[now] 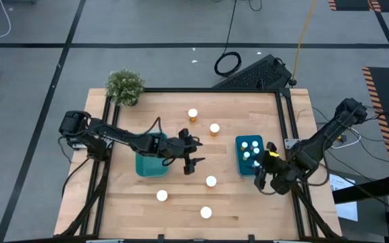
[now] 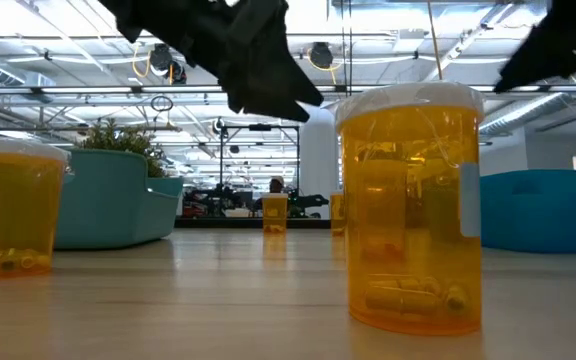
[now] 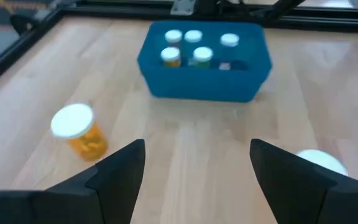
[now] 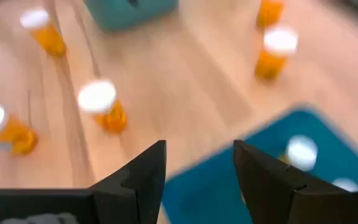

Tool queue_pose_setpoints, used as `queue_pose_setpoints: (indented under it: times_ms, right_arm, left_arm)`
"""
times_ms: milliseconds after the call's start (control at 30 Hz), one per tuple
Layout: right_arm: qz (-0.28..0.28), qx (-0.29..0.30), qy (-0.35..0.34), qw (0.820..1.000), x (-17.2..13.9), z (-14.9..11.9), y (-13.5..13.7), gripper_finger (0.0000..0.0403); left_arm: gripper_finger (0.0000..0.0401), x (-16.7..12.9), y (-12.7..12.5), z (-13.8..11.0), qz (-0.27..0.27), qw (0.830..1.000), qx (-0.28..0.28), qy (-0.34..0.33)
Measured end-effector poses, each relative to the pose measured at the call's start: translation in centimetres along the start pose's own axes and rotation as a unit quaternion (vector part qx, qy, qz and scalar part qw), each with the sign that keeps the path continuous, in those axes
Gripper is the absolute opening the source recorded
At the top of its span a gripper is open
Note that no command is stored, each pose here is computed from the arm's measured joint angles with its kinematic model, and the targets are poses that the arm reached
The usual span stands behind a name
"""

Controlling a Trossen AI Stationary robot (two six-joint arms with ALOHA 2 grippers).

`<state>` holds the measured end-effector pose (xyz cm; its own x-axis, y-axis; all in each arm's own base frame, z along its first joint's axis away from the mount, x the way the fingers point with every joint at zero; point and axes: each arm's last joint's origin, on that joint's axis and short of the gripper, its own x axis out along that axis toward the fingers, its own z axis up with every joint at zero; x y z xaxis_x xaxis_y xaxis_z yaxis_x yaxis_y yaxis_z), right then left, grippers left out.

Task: Pick and place medicine bottles into bin by pill shape (circle, oval)
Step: Put the big orange capsule bottle into the green bin

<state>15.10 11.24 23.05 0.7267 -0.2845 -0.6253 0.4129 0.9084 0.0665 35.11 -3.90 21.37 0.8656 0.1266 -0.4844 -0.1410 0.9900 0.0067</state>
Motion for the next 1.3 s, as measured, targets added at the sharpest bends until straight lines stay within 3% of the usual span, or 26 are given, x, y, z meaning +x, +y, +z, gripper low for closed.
queue_pose_setpoints:
  times_ms: [100,467,600,733,1000,1300]
  right_arm:
    - [-0.004,-0.052,-0.046,0.998,0.1,0.2,0.8,0.018]
    - [-0.046,-0.2,-0.08,0.975,0.7,1.8,0.2,0.018]
    - [-0.052,-0.208,-0.087,0.973,0.6,2.5,-0.4,0.018]
    - [-0.053,-0.206,-0.087,0.973,0.5,2.7,-0.7,0.018]
    - [-0.054,-0.222,-0.085,0.97,0.5,2.7,-0.7,0.018]
    - [-0.04,-0.231,-0.075,0.969,0.5,2.6,-0.6,0.018]
  left_arm:
    - [0.0291,0.2,1.6,0.9,0.007,1.0,-0.009,0.024]
    - [0.0292,-1.3,8.7,7.8,0.016,0.992,0.033,0.121]
    - [0.0292,-2.0,10.8,9.5,0.027,0.99,0.027,0.137]
    - [0.0291,-1.8,11.4,11.1,0.028,0.992,0.04,0.119]
    - [0.0292,2.8,11.7,11.7,-0.001,0.988,0.066,0.138]
    - [0.0304,8.4,12.0,8.5,-0.029,0.976,0.066,0.206]
